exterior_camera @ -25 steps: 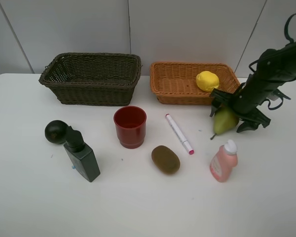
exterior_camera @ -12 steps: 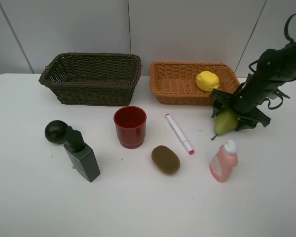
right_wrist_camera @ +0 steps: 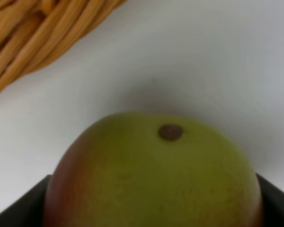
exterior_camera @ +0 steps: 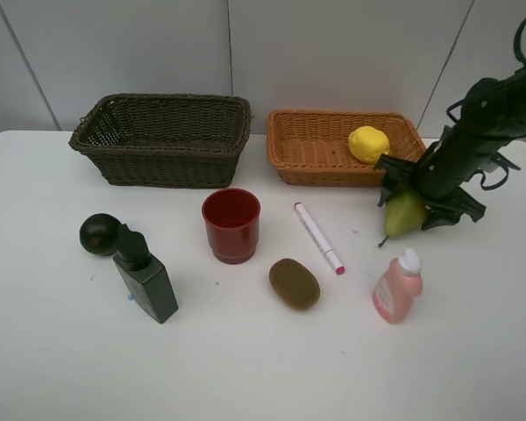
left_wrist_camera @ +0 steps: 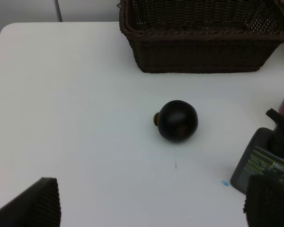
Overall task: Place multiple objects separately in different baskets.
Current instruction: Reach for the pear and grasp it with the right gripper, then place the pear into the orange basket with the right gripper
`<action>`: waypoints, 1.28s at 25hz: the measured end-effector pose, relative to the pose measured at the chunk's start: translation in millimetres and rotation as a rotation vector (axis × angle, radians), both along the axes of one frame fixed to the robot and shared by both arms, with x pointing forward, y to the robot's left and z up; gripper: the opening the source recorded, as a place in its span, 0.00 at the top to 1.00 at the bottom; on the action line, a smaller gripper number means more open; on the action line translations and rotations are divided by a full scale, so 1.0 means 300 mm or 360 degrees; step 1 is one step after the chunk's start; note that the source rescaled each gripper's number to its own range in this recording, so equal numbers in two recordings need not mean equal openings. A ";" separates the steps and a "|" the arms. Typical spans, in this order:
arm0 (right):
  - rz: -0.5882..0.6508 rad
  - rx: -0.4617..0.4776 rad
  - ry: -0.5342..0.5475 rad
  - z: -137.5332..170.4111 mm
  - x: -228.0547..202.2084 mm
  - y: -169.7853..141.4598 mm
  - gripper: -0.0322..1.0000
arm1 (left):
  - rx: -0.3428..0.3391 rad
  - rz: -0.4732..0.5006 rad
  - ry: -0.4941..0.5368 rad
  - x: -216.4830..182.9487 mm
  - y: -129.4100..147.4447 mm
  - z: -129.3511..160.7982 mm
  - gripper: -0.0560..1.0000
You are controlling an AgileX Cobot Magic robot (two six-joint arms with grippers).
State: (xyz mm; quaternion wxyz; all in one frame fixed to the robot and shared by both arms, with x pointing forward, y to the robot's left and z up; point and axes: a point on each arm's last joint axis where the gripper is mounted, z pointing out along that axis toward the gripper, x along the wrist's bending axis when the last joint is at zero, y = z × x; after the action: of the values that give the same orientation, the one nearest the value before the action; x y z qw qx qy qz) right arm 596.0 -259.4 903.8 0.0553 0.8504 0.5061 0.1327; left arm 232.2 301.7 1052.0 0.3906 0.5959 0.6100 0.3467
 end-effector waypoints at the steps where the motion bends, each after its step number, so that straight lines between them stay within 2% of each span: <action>1: 0.0000 0.0000 0.0007 0.011 -0.005 0.000 0.25 | 0.0000 0.0000 0.0000 0.000 0.000 0.000 0.00; 5: 0.0003 0.0002 -0.0020 0.079 -0.021 -0.002 0.25 | 0.0000 0.0000 0.0000 0.000 0.000 0.000 0.00; 9: 0.0005 0.0012 -0.0123 0.169 -0.035 -0.004 0.25 | 0.0000 0.0000 0.0000 0.000 0.000 0.000 0.00; 15: 0.0070 0.0014 -0.0458 0.307 -0.033 -0.004 0.25 | 0.0000 0.0000 0.0000 0.000 0.000 0.000 0.00; 19: 0.0231 -0.0050 -0.0654 0.370 -0.001 0.020 0.25 | 0.0000 0.0000 0.0000 0.000 0.000 0.000 0.00; 24: 0.0516 -0.0226 -0.0915 0.472 0.054 0.099 0.25 | 0.0000 0.0000 0.0000 0.000 0.000 0.000 0.00; 28: 0.0714 -0.0352 -0.1017 0.502 0.119 0.178 0.25 | 0.0000 0.0000 0.0000 0.000 0.000 0.000 0.00; 32: 0.0854 -0.0420 -0.1012 0.460 0.201 0.249 0.25 | 0.0000 0.0000 0.0000 0.000 0.000 0.000 0.00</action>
State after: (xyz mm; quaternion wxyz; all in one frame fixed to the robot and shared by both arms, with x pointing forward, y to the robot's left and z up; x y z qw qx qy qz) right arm 656.4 -184.6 1041.7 0.2801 0.5912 0.6796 0.3318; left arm 232.2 301.7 1052.0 0.3906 0.5959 0.6100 0.3467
